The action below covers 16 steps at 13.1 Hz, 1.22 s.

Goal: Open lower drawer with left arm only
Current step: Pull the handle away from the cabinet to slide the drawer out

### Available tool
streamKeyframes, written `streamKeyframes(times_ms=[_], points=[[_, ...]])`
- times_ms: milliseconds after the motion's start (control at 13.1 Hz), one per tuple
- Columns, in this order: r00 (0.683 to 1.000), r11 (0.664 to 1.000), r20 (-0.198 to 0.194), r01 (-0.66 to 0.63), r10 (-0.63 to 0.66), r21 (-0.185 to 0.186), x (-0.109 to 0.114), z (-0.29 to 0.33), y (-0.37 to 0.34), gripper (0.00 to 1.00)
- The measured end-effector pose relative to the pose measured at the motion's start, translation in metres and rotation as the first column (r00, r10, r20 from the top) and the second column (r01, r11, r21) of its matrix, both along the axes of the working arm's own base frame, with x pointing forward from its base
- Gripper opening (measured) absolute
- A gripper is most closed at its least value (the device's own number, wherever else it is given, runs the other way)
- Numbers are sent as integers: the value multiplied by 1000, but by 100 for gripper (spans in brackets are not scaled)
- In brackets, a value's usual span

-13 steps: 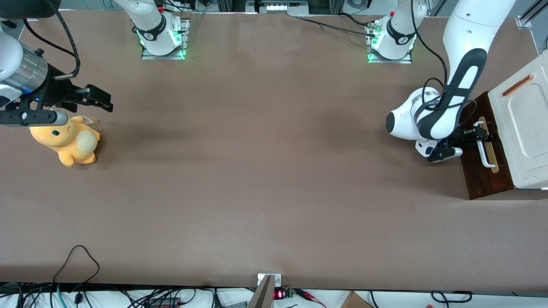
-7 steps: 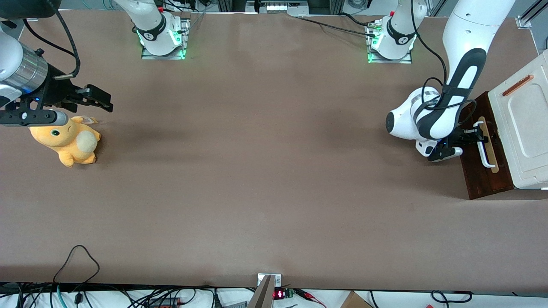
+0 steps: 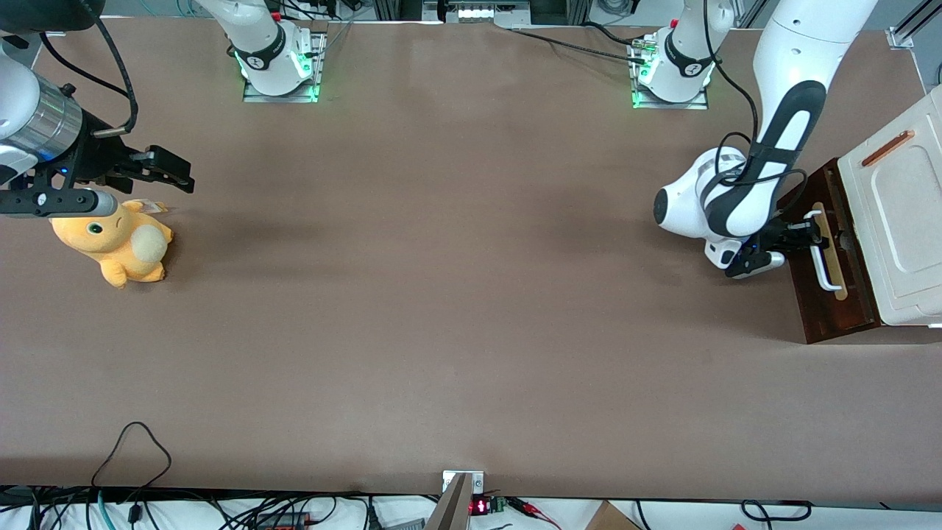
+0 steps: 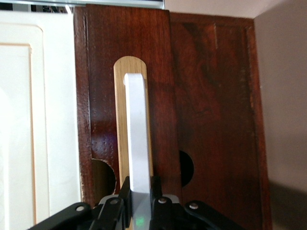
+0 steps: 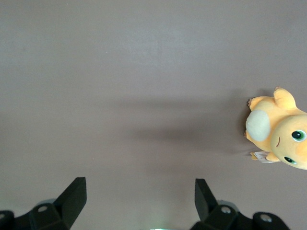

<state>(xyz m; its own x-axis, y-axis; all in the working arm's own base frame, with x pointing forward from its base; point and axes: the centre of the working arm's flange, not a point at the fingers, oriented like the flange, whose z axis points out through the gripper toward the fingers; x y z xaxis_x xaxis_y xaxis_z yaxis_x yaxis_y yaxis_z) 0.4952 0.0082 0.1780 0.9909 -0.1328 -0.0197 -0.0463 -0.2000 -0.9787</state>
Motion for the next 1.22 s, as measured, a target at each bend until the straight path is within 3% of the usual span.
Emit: streamKeyframes(times_ms=[992, 1145, 1221], points=[[996, 995, 14, 90, -89, -48, -8, 2, -71, 19], [994, 992, 12, 112, -112, -54, -6, 5, -81, 22], [992, 991, 16, 123, -122, -58, -4, 8, -86, 30]])
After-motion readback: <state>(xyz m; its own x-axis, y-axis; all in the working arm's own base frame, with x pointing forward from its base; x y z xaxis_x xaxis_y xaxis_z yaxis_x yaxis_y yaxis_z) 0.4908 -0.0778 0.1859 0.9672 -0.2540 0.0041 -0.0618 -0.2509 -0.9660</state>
